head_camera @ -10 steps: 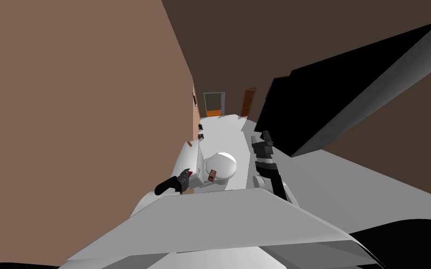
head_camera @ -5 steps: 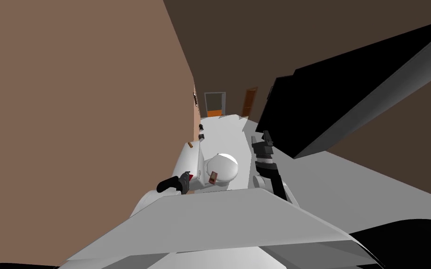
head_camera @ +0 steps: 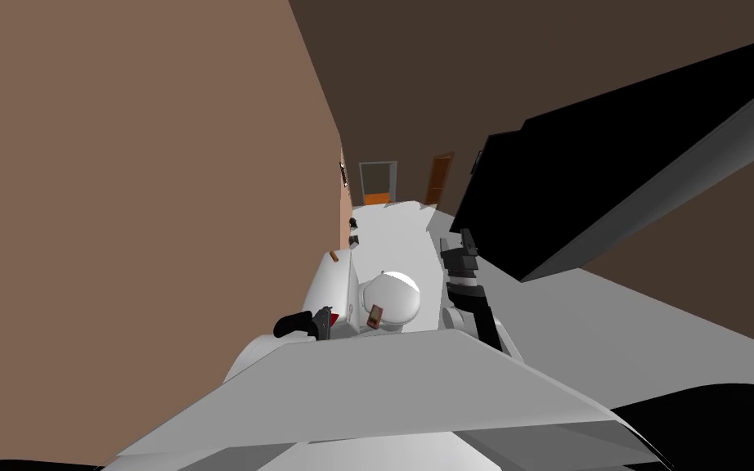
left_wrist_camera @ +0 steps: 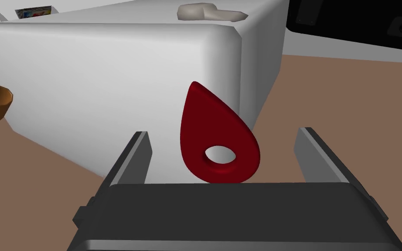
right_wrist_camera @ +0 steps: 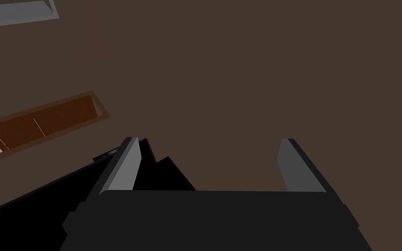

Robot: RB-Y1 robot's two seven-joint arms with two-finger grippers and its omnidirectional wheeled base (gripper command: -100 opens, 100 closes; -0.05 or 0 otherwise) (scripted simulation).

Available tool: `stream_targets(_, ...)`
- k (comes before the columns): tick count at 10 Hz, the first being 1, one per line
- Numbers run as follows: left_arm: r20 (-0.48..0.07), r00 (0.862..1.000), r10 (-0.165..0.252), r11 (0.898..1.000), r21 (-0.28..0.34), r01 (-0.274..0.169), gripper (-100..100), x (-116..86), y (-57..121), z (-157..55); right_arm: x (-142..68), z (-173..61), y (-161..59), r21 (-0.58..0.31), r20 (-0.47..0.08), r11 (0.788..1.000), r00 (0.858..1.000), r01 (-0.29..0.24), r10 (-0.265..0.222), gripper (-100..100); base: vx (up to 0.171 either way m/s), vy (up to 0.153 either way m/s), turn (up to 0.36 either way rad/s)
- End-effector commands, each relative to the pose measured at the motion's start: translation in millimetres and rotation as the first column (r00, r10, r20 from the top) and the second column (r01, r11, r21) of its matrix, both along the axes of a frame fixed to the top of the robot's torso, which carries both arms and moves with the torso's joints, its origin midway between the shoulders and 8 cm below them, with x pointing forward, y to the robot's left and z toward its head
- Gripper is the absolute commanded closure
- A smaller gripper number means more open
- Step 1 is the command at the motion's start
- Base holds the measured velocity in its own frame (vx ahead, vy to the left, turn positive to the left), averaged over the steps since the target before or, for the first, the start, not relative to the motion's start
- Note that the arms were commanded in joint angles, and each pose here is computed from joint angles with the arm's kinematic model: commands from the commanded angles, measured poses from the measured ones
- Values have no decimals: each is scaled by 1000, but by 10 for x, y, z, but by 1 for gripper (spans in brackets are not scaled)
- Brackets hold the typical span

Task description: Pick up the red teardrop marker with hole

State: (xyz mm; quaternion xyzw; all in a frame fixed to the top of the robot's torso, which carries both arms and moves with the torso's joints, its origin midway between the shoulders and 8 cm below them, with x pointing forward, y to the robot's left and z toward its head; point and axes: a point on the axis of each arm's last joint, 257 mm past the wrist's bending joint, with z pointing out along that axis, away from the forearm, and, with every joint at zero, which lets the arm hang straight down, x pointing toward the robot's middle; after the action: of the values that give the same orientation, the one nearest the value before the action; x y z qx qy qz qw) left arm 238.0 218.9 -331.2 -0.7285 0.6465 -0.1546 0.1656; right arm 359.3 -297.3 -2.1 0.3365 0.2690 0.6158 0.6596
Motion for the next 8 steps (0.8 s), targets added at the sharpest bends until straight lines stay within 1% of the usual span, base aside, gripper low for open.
stream_targets(1, -25, 1000, 6, 1000, -2, -6, -100, -68, -4, 0, 0, 0, 0, 0, 0, 1000, 1000, 0, 0, 0, 61, 23, 13)
stream_targets(5, -107, 994, 28, 1000, -10, -30, -100, -392, -6, 29, 0, 0, 0, 0, 0, 1000, 1000, 0, 0, 0, 76, 19, 18)
stream_targets(6, -95, 995, 25, 1000, -10, -26, -100, -340, -1, 32, 0, 0, 0, 0, 0, 1000, 1000, 0, 0, 0, 35, 11, 1)
stream_targets(7, -99, 995, 26, 1000, -10, -27, 0, -353, -1, 31, 0, 0, 0, 0, 0, 1000, 1000, 0, 0, 0, 7, 2, 0)
stream_targets(8, -98, 995, 24, 1000, -9, -25, -100, -309, -1, -36, 0, 1, 0, 0, 0, 1000, 1000, 0, 0, 0, 0, 0, 0)
